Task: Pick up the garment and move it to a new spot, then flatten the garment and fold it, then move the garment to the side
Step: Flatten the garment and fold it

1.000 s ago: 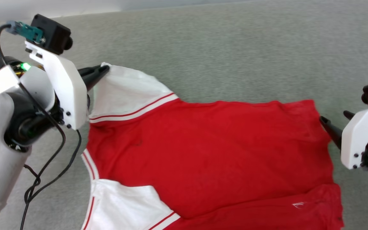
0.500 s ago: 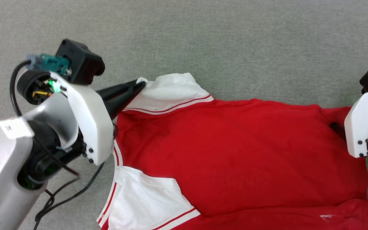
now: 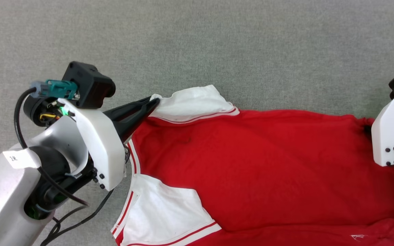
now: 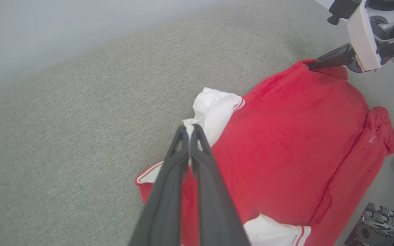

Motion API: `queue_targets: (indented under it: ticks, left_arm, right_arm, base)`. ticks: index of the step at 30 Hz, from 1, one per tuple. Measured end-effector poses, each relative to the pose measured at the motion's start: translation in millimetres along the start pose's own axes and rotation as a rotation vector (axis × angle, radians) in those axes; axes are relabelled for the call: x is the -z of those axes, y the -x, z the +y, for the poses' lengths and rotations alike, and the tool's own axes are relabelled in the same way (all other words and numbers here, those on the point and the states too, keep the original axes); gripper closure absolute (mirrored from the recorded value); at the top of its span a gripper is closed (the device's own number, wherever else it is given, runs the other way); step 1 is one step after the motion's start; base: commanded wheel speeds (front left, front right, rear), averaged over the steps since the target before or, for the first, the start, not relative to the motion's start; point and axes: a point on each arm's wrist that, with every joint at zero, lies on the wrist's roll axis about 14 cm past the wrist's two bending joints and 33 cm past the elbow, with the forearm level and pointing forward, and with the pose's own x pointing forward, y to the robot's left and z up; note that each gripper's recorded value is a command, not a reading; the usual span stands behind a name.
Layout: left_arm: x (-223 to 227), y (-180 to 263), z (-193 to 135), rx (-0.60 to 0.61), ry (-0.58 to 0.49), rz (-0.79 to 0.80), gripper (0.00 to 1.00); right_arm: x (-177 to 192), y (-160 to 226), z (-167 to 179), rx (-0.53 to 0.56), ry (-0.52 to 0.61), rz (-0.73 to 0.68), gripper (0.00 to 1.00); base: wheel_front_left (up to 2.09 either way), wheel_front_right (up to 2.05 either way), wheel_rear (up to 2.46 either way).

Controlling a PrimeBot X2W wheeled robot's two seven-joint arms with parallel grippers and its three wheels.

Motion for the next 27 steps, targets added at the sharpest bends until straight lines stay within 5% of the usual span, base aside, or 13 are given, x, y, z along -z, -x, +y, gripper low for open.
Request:
queue_targets:
  ticks: [12,27]
  left_arm:
    - [8.7,37.3,-5.9,-0.085,0.084,-0.071,1.0]
    - [68.2,92.9,-47.0,-0.129,0.246,-0.025,1.0]
  right_arm:
    - [-18.3,61.5,-7.8,0.012,-0.069,-0.287,1.0]
    - [42.9,128.8,1.4,-0.027,-0.203,-0.468,1.0]
  base:
    - [0.0,0.0,0.0]
    - [0.0,0.0,0.0]
